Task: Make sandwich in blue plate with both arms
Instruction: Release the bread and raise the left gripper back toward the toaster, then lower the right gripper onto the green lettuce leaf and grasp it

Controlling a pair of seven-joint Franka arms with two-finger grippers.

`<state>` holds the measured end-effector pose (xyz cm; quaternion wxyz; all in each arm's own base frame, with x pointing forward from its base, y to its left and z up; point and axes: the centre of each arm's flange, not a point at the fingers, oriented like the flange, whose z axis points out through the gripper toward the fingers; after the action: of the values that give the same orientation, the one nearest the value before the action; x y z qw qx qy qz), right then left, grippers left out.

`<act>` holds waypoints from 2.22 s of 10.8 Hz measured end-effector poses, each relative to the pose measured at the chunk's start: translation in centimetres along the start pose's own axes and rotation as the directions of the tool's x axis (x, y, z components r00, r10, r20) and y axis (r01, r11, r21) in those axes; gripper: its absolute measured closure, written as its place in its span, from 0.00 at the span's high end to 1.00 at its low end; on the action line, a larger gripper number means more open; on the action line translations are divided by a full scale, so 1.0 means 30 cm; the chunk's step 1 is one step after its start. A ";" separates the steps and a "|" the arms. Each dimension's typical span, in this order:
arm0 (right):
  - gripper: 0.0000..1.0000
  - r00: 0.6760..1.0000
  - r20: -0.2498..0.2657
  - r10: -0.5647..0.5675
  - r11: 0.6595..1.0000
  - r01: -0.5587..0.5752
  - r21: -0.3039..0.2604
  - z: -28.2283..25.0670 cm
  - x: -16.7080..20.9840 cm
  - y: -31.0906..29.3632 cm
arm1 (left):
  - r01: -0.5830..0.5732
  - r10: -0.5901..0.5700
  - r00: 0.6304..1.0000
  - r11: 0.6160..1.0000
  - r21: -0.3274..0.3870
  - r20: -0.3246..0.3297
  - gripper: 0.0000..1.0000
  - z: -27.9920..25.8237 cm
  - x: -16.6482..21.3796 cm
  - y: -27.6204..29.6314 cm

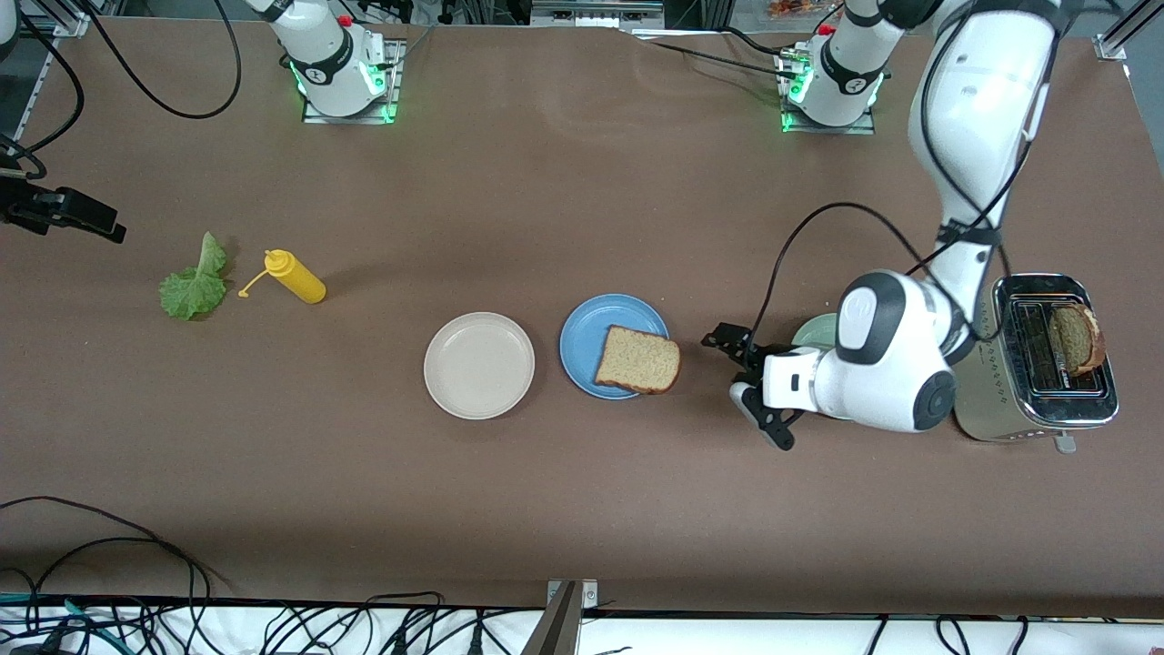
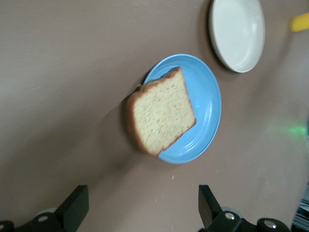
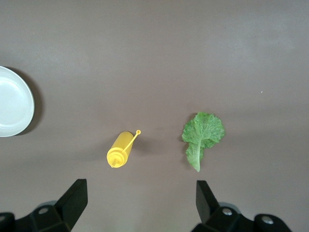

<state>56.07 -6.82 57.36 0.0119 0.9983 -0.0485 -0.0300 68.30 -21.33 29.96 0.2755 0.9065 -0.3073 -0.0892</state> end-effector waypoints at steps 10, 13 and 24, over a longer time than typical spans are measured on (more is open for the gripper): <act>1.00 0.987 0.031 -0.158 0.982 0.160 -0.098 0.265 0.148 0.056 | 0.248 -0.251 0.967 0.873 0.419 -0.050 1.00 -0.839 -0.402 0.410; 1.00 0.981 0.002 -0.194 0.975 0.193 -0.107 0.485 0.165 0.152 | 0.282 -0.280 0.955 0.772 0.570 -0.093 1.00 -0.967 -0.560 0.435; 1.00 0.985 0.130 -0.112 0.989 0.123 -0.080 1.122 -0.052 0.376 | 0.465 -0.394 0.885 0.759 0.456 -0.248 1.00 -1.028 -0.792 0.265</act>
<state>51.38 -18.60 24.16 0.0507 0.9941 0.0110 -0.0955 55.58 1.54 59.85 0.0219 0.9963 -0.0835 -0.0047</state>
